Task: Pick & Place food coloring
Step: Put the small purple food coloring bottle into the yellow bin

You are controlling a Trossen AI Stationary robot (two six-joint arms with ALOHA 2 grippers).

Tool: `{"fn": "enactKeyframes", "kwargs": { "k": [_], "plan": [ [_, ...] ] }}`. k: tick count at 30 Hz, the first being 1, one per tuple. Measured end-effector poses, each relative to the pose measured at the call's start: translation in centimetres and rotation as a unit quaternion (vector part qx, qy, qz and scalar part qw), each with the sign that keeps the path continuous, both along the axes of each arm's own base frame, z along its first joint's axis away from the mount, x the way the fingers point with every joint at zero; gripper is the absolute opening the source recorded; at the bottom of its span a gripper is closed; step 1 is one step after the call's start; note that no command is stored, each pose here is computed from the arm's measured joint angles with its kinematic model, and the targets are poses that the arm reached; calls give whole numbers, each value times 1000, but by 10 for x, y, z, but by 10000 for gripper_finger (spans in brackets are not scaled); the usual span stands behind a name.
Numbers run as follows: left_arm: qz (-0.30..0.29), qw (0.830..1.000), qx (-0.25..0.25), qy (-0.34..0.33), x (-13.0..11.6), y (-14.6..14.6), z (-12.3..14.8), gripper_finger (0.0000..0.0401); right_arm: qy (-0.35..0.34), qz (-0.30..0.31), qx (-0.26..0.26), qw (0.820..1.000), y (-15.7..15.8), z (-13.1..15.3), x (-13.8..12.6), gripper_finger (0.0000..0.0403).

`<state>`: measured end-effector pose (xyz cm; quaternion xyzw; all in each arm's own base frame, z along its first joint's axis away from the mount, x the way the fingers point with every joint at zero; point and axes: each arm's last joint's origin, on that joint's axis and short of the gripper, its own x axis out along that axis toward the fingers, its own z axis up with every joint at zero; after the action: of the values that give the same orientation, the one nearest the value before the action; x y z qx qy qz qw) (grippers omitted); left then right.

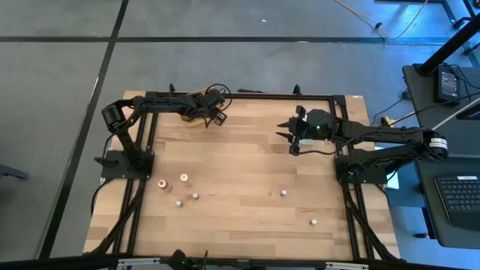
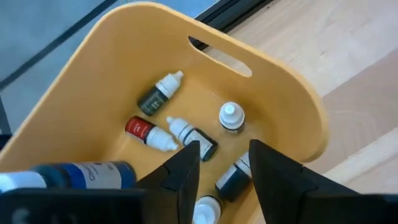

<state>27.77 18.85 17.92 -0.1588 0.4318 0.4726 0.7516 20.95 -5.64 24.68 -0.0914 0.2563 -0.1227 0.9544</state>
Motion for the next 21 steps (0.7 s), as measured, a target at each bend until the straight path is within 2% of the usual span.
{"fn": "enactKeyframes", "kwargs": {
  "k": [3, 7, 13, 16, 21],
  "plan": [
    [-16, 1000, 11, -3, 2, -1, 9, 138, 0, 0, 0, 1000, 0, 0, 0, 133],
    [-53, 997, 51, -32, 7, -12, 36, 137, 0, 0, 0, 1000, 0, 0, 0, 133],
    [-122, 978, 142, -95, 5, -56, 60, 135, -19, 25, 9, 999, 1, 3, 2, 133],
    [-177, 955, 173, -163, -1, -85, 60, 137, -21, 36, 14, 999, 2, 3, 2, 133],
    [-255, 902, 226, -264, -21, -116, 52, 138, -24, 46, 25, 998, 3, 3, 2, 144]
  ]
}}
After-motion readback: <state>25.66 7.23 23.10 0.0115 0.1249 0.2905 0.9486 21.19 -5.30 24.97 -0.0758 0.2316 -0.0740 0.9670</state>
